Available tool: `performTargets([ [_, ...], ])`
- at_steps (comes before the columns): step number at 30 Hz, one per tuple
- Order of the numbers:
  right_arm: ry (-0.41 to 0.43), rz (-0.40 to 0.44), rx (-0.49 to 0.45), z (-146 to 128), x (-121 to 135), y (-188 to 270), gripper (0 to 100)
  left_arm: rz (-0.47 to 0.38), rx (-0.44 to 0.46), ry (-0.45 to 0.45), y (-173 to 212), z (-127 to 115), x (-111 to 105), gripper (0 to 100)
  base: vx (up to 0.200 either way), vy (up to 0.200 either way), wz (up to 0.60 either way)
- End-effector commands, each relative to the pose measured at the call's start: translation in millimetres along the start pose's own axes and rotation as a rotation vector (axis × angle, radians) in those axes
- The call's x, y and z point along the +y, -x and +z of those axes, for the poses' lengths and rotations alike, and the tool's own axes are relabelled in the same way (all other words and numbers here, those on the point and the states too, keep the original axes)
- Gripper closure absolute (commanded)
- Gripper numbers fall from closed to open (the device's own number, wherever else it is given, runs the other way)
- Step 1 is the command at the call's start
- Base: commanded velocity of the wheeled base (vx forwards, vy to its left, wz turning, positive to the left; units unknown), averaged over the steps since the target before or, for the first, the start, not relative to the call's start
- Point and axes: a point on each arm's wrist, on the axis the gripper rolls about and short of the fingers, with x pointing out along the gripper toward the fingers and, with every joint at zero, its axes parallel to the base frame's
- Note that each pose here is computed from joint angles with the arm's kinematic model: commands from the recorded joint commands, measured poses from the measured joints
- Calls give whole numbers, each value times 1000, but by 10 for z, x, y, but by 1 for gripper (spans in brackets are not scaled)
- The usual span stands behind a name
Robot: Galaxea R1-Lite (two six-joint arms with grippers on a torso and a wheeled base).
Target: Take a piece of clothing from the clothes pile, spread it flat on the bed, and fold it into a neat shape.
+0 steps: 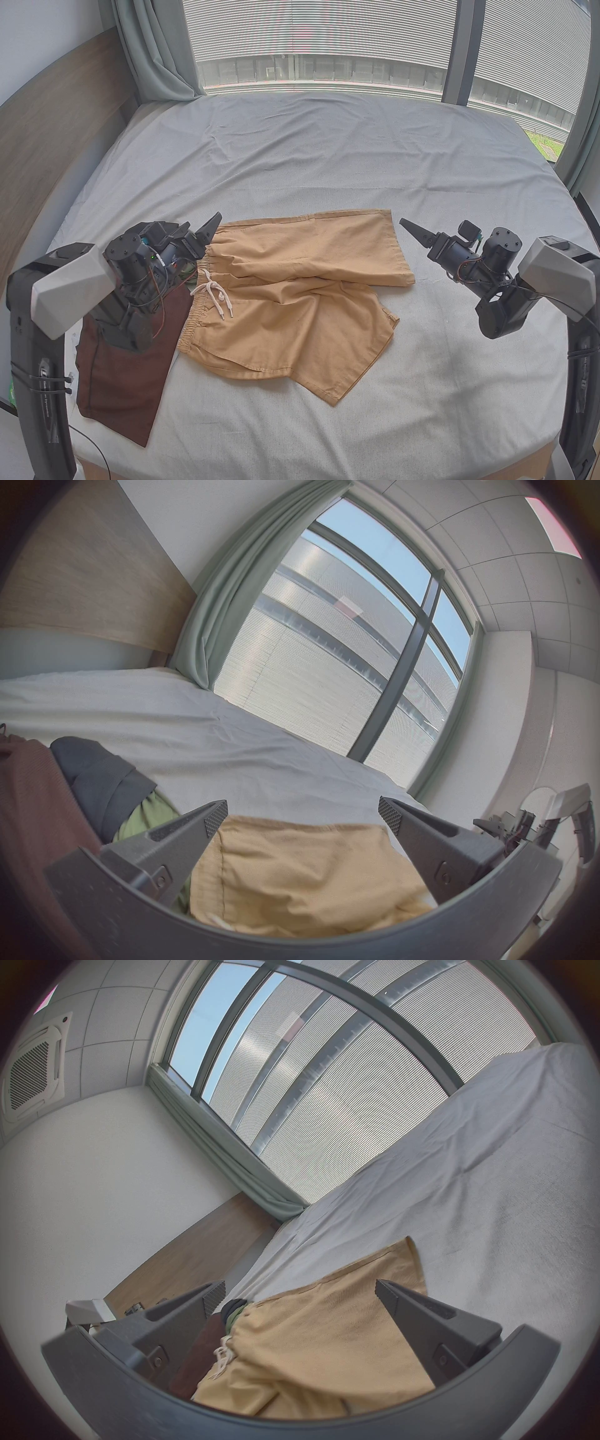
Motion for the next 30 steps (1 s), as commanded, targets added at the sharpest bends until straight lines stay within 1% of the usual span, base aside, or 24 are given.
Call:
performTargets([
  [1, 50, 88, 39, 283, 845, 419, 0, -116, 70, -3, 691, 639, -441, 0, 0, 0, 0],
  [2, 49, 91, 43, 275, 868, 430, 0, -120, 74, -3, 720, 656, -447, 0, 0, 0, 0],
  [3, 56, 94, 62, 242, 953, 498, 0, -145, 99, 0, 867, 717, -485, 0, 0, 0, 0],
  [5, 57, 95, 72, 224, 979, 525, 0, -156, 109, -1, 914, 732, -498, 0, 0, 0, 0],
  [6, 56, 111, 94, 186, 1099, 586, 0, -194, 152, 4, 1105, 770, -542, 0, 0, 0, 0],
  [7, 53, 123, 104, 162, 1156, 596, 0, -206, 172, 10, 1179, 771, -555, 0, 0, 0, 0],
  [8, 53, 123, 104, 162, 1156, 596, 0, -206, 172, 10, 1179, 771, -555, 0, 0, 0, 0],
  [9, 40, 139, 131, 99, 1274, 654, 0, -238, 209, 20, 1372, 818, -567, 0, 0, 0, 0],
  [11, 31, 143, 158, 42, 1344, 727, 0, -263, 233, 23, 1497, 855, -554, 0, 0, 0, 0],
  [13, 24, 142, 207, -55, 1400, 852, 0, -283, 262, 31, 1619, 865, -537, 0, 0, 0, 0],
  [14, 24, 143, 217, -66, 1408, 883, 0, -283, 268, 32, 1652, 867, -530, 0, 0, 0, 0],
  [16, 15, 161, 273, -119, 1407, 1020, 0, -275, 309, 39, 1810, 843, -438, 0, 0, 0, 0],
  [17, 14, 166, 280, -129, 1411, 1028, 0, -283, 315, 33, 1830, 846, -418, 0, 0, 0, 0],
  [19, 11, 161, 287, -145, 1406, 1042, 0, -300, 323, 12, 1861, 857, -364, 0, 0, 0, 0],
  [22, 9, 161, 288, -151, 1398, 1033, 0, -311, 348, -5, 1890, 803, -332, 0, 0, 0, 0],
  [24, 2, 156, 297, -185, 1377, 1014, 0, -308, 356, -41, 1888, 754, -291, 0, 0, 0, 0],
  [27, -5, 145, 313, -237, 1331, 1005, 0, -309, 360, -72, 1895, 727, -275, 0, 0, 0, 0],
  [30, -9, 133, 313, -239, 1296, 1006, 0, -310, 372, -82, 1929, 692, -285, 0, 0, 0, 0],
])
